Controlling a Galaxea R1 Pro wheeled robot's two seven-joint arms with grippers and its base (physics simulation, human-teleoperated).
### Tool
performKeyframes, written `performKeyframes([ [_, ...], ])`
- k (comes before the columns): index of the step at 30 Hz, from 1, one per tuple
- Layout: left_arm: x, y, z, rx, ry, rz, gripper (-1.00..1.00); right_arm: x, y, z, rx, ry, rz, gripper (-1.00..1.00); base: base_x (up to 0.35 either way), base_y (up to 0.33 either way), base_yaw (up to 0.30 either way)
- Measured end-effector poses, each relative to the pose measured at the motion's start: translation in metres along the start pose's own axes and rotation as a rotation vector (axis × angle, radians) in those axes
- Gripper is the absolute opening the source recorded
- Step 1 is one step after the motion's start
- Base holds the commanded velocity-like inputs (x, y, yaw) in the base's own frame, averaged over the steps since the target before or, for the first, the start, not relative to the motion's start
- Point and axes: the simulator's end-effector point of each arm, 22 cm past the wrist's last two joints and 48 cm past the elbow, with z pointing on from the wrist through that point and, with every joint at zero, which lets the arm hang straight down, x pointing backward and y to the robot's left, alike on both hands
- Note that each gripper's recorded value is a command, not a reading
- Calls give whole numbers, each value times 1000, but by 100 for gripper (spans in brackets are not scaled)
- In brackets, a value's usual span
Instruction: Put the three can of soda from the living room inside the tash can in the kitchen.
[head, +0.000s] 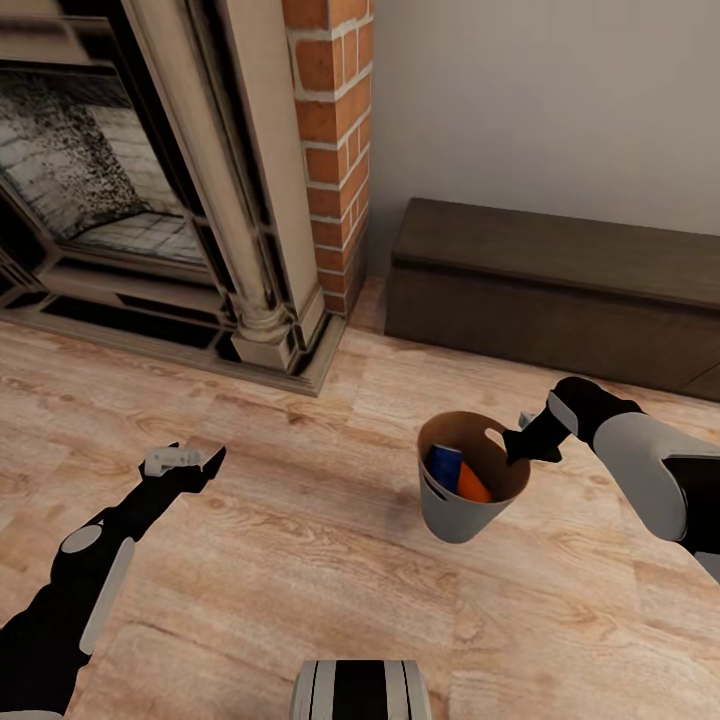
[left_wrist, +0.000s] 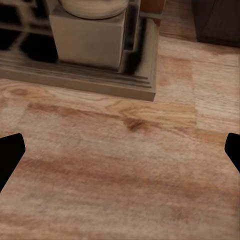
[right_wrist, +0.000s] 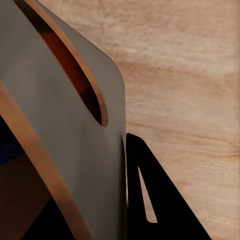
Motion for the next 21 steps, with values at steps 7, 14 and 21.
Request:
performKeyframes([
  [7,7,-1,2,1,-2,1,100,-1,4,7,-8,-4,-2,-100,0,0,0],
  [14,24,0,7,-1,7,5,100,-3,0,20,0,-13,-9,-100,0,0,0],
  [21,26,-1,8,1,6,5,100,-3,0,22,-2,-11,-8,-100,0,0,0],
])
